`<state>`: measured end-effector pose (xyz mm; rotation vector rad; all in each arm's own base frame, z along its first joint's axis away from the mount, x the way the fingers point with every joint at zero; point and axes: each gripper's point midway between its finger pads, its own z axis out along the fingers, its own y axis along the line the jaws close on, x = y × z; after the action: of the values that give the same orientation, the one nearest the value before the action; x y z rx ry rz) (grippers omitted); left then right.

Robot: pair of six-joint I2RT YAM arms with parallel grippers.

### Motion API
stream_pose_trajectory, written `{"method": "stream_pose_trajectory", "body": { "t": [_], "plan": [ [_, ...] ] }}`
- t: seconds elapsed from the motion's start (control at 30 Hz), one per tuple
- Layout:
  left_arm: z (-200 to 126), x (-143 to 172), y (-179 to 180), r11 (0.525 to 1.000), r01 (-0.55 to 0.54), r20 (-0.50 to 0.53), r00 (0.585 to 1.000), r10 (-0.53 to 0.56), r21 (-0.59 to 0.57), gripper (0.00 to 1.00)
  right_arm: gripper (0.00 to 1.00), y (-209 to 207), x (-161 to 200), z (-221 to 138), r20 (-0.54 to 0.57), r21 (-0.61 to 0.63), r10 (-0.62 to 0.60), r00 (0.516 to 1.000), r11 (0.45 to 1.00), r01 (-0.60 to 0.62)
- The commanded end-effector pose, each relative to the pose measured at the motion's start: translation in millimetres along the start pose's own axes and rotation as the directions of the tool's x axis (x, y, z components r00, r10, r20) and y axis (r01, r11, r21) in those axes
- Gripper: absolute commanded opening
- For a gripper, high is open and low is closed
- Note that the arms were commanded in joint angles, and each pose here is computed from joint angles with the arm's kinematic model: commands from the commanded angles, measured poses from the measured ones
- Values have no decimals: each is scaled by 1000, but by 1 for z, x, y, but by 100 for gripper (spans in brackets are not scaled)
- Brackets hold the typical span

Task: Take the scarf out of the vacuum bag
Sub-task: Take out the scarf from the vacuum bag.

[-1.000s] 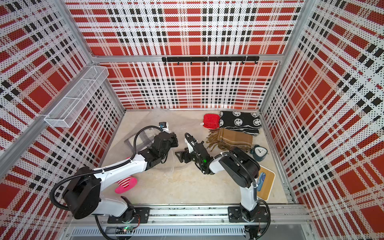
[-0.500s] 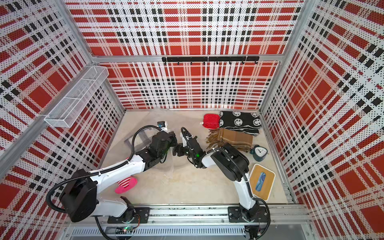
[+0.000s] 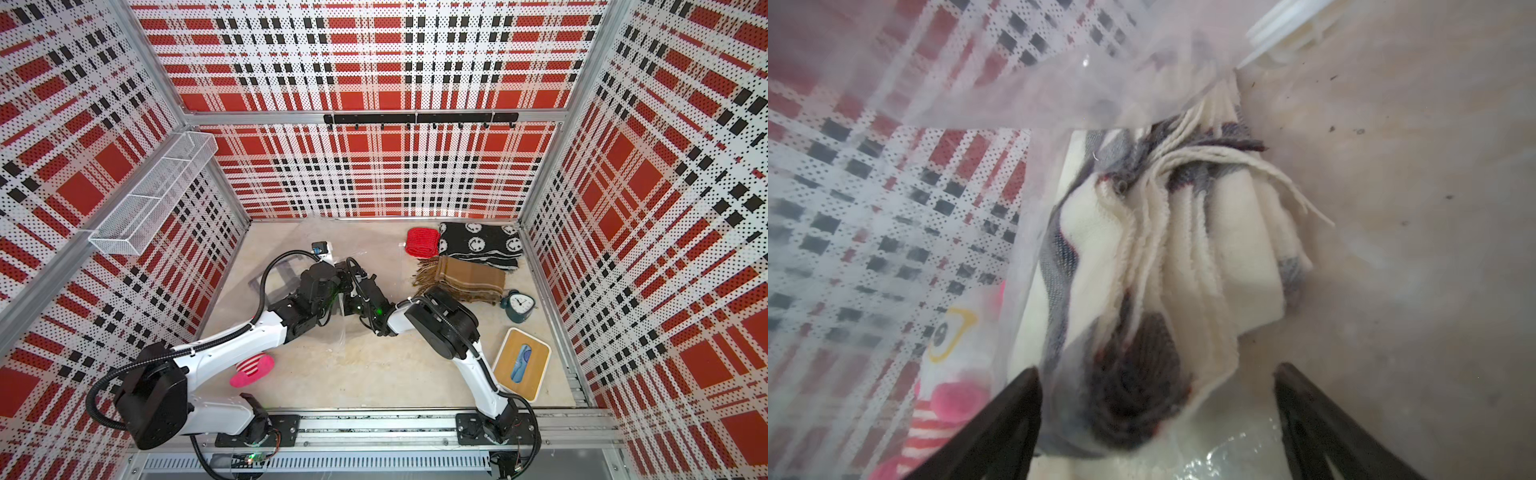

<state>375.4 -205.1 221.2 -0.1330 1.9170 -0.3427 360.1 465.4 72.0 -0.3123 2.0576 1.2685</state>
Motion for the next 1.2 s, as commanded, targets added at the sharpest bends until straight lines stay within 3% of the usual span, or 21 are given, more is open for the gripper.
{"method": "stream_pose_trajectory", "body": {
  "t": [0.0,0.43,0.53,0.63,0.67,0.77,0.87,1.07,1.17],
  "plan": [
    [-7,-8,-2,1000,15,23,1000,-15,9,0,90,-2,4,8,-1,8,19,1000,1000,-19],
    [-8,-8,-1,1000,12,27,1000,-12,4,0,94,-13,7,36,0,39,48,999,998,-48],
    [-7,-6,-1,1000,8,23,1000,-8,3,0,85,-14,3,38,17,41,26,1000,999,-26],
    [-6,-5,-1,1000,7,20,1000,-7,1,0,52,-11,-2,40,36,24,12,999,1000,-13],
    [-6,-5,0,1000,7,21,1000,-7,-1,0,48,-10,-3,40,41,21,8,999,1000,-9],
    [-6,-5,1,1000,6,22,1000,-6,-8,0,41,-7,-6,41,50,12,-1,999,1000,0],
    [-5,-4,2,1000,4,21,1000,-3,-12,0,28,-5,-13,31,97,3,-10,995,1000,9],
    [-3,-2,3,1000,2,18,1000,-2,-18,0,15,-3,-33,9,166,36,-61,984,998,56],
    [-3,-1,2,1000,1,15,1000,-1,-16,0,14,-10,-44,-3,189,44,-56,980,998,48]
  ]
}}
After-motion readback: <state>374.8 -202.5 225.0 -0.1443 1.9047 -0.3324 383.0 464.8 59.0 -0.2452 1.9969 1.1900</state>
